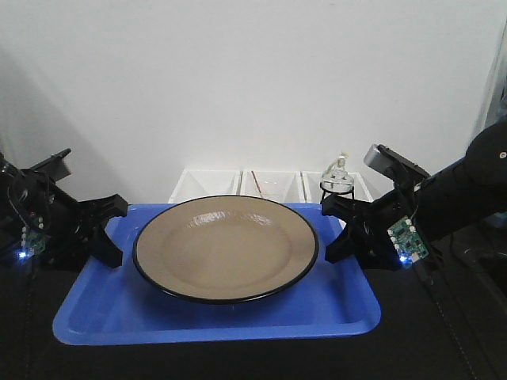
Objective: Place disk in tray to left cabinet
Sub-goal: 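Grasp the tray edges with both grippers and lift it, then hold the tray level with both grippers while driving to the cabinet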
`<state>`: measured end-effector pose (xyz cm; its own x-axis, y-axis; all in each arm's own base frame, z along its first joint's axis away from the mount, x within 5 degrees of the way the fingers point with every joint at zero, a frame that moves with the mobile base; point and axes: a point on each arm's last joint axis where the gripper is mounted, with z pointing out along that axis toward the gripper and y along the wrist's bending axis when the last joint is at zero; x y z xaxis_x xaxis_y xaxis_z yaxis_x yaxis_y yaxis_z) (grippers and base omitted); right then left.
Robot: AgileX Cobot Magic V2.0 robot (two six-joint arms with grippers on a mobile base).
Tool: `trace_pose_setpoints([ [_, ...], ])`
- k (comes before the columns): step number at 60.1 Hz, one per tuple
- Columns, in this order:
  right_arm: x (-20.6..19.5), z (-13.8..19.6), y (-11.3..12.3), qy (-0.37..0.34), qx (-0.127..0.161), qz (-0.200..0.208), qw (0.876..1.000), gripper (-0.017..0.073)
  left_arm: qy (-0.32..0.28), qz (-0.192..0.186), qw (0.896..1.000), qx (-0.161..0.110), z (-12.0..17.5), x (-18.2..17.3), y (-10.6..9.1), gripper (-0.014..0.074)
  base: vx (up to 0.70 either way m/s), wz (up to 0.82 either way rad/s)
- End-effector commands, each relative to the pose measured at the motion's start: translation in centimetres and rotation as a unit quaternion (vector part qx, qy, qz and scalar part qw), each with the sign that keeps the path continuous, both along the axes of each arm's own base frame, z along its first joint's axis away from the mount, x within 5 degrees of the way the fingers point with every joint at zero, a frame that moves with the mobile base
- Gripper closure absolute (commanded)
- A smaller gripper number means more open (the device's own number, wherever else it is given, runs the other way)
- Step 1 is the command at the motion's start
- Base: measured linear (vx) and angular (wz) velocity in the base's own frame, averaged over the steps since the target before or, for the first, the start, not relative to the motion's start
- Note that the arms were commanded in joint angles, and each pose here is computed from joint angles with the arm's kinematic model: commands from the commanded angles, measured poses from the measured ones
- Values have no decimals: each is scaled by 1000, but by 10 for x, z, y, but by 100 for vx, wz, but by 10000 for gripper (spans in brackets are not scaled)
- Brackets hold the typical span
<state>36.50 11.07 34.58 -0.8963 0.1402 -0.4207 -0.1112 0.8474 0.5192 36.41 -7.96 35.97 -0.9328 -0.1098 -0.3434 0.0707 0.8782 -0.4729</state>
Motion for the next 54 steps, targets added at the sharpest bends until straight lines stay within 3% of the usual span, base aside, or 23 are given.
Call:
trace_pose_setpoints([
  [1,-15,44,19,-48,115,7,992,561,-33,-25,992,-119,43,-20,-26,594,0,0],
  [54,-15,44,19,-48,115,7,992,561,-33,-25,992,-119,43,-20,-26,594,0,0],
])
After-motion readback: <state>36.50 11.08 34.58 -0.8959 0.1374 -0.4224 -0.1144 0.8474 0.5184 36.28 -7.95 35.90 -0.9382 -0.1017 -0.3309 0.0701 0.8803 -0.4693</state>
